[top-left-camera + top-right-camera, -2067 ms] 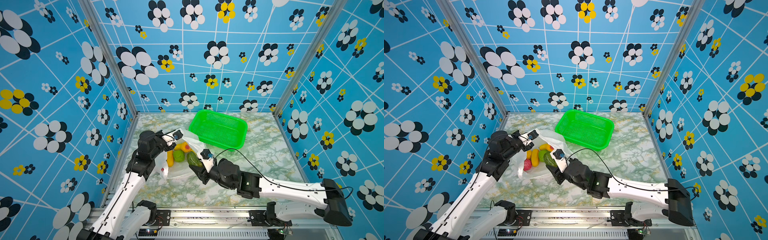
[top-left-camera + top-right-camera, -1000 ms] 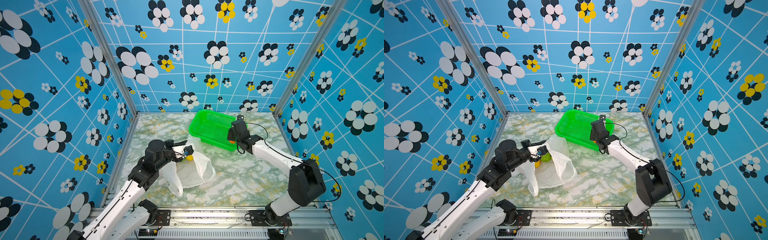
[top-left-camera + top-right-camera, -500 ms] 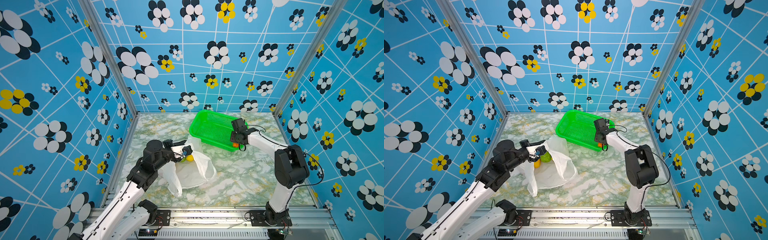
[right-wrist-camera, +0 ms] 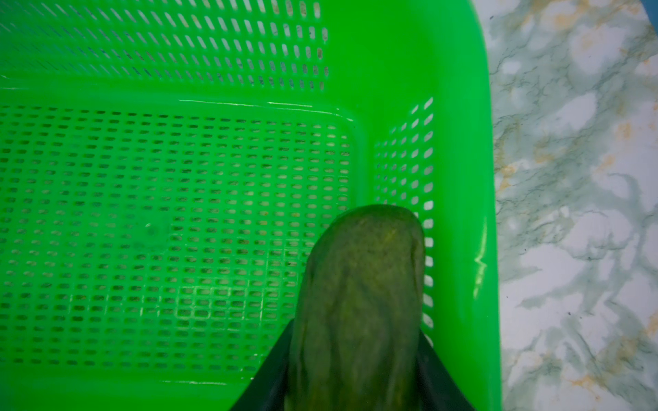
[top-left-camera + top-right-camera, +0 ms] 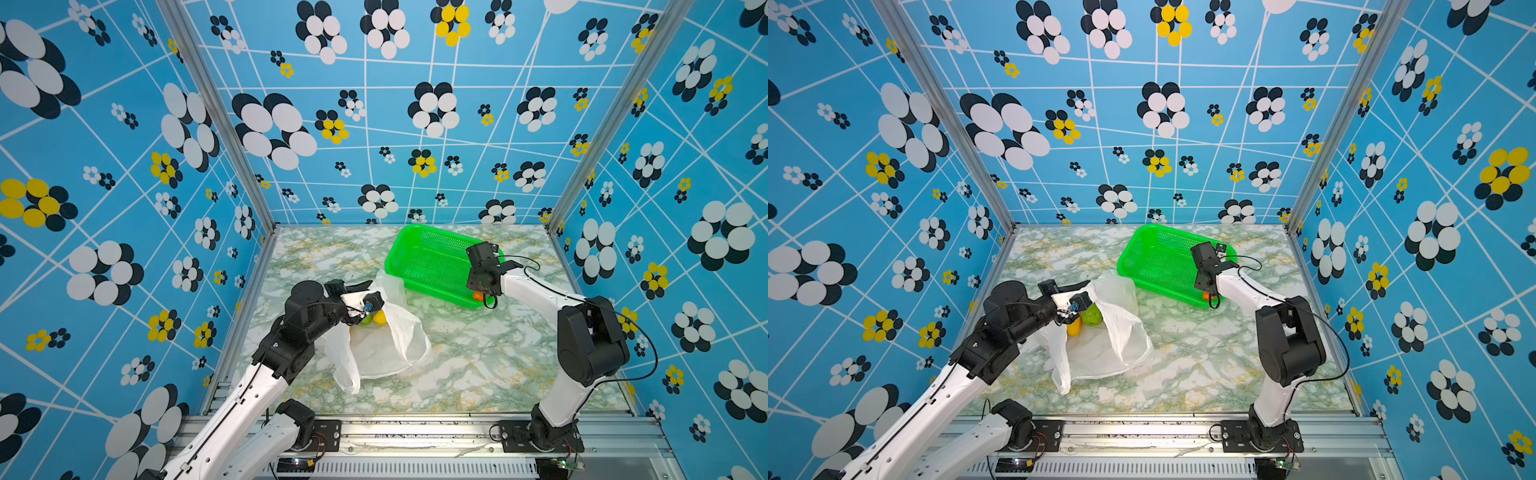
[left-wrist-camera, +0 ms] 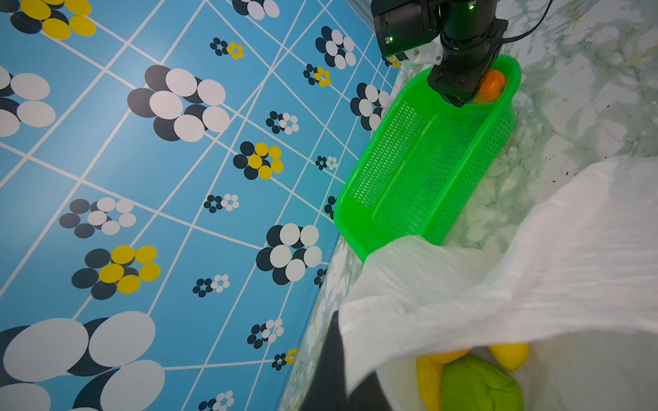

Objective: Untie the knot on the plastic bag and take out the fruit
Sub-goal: 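Carry the papaya with the right gripper over the green basket, then open the right gripper to drop the papaya into the basket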

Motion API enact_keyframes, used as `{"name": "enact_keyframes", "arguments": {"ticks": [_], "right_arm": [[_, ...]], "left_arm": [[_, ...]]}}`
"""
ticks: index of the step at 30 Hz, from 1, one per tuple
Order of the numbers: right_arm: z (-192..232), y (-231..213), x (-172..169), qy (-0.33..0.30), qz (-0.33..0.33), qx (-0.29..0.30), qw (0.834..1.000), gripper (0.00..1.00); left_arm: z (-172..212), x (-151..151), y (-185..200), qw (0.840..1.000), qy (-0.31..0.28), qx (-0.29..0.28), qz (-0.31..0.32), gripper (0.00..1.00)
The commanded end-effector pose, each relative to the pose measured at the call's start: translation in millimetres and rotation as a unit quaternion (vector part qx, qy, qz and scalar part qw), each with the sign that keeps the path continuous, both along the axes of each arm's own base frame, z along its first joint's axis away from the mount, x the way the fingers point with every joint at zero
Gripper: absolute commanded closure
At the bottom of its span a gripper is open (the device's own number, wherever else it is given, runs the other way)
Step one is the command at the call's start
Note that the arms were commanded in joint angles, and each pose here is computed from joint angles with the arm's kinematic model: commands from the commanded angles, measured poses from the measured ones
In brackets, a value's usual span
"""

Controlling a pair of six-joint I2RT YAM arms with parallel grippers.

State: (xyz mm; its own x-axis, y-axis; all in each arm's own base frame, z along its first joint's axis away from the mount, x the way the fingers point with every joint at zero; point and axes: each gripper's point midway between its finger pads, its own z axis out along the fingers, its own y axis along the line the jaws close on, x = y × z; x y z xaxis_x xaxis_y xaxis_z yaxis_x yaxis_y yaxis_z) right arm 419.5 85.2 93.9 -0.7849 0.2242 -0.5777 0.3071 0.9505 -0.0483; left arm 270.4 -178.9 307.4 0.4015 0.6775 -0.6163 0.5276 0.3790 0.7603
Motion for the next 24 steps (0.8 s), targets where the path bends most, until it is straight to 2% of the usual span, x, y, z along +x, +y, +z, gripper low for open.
{"name": "enact_keyframes", "arguments": {"ticks": [1, 7, 9, 12, 14, 19, 24], "right_arm": [[-11.3, 3.7, 2.2, 0.024, 0.007, -0.003, 1.0, 0.65], [-24.7, 11.1, 6.5, 0.052, 0.017, 0.001, 0.998, 0.57], [-23.7, 9.8, 4.9, 0.05, 0.015, 0.0, 0.999, 0.49], [-15.1, 9.6, 5.1, 0.036, 0.016, 0.003, 0.999, 0.31], [-9.7, 12.6, 4.6, 0.029, 0.022, 0.013, 0.999, 0.22], [11.8, 16.1, -3.1, -0.006, 0.034, 0.038, 0.999, 0.15], [59.6, 13.7, -14.6, -0.075, 0.044, 0.041, 0.995, 0.14]], "left_arm": [[5.4, -1.7, -1.4, 1.0, -0.01, -0.011, -0.008, 1.0], [5.4, -2.9, -0.1, 1.0, -0.011, -0.008, -0.006, 1.0], [7.4, -3.6, -0.7, 1.0, -0.015, -0.012, -0.008, 1.0], [6.5, -2.0, -0.7, 1.0, -0.01, -0.011, -0.009, 1.0], [5.5, -1.3, 0.2, 1.0, -0.008, -0.011, -0.007, 1.0], [7.1, -3.0, -0.5, 1.0, -0.013, -0.012, -0.009, 1.0], [4.7, -0.6, 1.9, 1.0, -0.009, -0.01, -0.002, 1.0]]}}
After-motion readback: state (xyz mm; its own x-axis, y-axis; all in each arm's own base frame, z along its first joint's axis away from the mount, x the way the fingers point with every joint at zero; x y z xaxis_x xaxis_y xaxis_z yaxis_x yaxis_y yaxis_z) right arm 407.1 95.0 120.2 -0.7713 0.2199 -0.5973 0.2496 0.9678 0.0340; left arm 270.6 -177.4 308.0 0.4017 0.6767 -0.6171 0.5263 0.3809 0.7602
